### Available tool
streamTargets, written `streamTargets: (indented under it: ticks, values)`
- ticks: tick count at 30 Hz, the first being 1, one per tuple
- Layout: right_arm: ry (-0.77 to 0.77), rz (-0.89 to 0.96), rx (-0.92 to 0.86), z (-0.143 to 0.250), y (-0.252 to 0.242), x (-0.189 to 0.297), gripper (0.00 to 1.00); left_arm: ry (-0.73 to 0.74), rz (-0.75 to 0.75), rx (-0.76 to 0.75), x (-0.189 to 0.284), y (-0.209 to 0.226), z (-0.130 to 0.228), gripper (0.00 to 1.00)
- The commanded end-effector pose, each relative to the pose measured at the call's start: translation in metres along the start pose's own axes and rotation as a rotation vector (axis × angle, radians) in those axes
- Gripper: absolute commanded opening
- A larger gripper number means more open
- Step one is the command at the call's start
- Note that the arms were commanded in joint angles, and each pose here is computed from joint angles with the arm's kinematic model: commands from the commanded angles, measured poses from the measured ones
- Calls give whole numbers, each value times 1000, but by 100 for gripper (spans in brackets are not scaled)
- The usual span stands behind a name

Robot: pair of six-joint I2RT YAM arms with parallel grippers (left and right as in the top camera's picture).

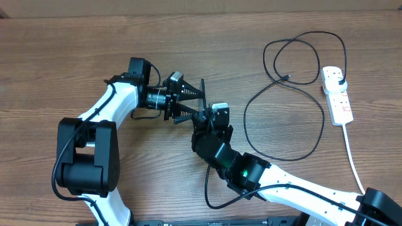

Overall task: Plug charger to phone and switch on socket
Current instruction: 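Grasp the smartphone's bottom edge with the right gripper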

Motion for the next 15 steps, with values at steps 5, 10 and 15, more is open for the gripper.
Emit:
streamTargets:
  ticks: [5,10,15]
  values:
    - [-40,1,-14,-9,5,1,21,6,35,-43,2,-8,-4,68]
    - [-40,1,-14,-9,5,1,17,6,35,-47,2,-8,-4,68]
    - [-39,2,-14,-9,5,1,10,6,35,-47,2,-8,-4,71]
Point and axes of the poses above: each gripper's point midway between its finger pads, its own x axis back along the fingers, its own y axis along the line the jaws close on, z = x × y, the point moved 8 cm from there along x, back along the fingers, and after that the axes turned 10 degrees about -x, right-handed, at the moved point
